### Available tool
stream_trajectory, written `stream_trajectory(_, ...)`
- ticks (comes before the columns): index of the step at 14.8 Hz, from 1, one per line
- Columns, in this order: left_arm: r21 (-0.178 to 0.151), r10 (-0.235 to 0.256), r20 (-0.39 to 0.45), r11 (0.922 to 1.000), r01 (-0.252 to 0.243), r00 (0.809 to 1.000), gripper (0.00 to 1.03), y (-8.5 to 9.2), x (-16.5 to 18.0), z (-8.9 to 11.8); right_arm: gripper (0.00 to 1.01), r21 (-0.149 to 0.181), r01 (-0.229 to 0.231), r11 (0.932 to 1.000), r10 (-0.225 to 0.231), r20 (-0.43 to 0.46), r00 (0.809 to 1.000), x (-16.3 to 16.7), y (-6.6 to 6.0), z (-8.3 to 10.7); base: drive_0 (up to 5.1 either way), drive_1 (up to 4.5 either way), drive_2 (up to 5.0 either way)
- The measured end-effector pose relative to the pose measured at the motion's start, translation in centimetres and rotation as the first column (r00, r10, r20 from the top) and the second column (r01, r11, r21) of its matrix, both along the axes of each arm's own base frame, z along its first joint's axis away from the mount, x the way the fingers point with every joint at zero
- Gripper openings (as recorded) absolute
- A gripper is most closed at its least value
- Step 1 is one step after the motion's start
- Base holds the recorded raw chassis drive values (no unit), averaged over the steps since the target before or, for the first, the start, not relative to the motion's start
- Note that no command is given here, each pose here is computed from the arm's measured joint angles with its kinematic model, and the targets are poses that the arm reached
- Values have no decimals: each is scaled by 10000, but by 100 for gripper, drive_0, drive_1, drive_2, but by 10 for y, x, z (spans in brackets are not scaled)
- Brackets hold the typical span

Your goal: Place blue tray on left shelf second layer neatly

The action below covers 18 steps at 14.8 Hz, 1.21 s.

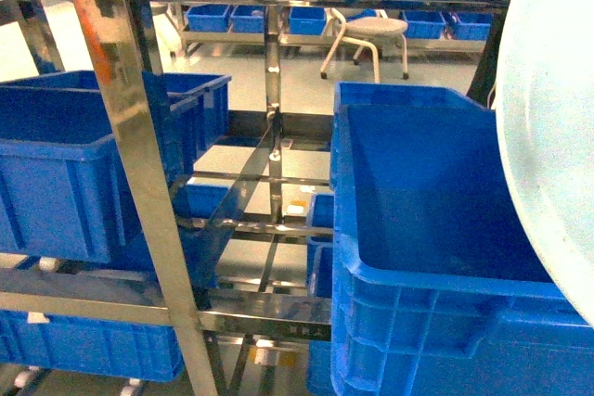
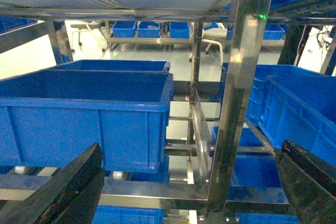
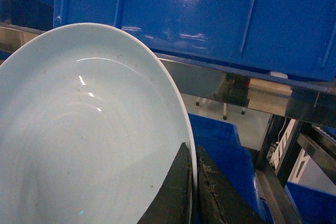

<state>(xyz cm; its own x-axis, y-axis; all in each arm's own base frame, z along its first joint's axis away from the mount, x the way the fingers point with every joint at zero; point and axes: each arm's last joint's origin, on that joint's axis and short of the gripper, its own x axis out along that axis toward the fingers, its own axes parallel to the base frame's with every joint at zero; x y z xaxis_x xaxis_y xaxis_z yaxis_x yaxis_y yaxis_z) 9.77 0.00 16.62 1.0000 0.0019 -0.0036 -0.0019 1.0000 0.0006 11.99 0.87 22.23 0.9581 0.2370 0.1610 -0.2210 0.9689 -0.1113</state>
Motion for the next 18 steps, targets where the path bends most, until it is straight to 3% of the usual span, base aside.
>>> stream_trajectory(18, -4, 0, -4, 10000, 0, 10000, 98, 0, 0, 0, 2, -86, -112, 9999, 113, 197, 9997, -1, 2, 2, 0, 0, 0)
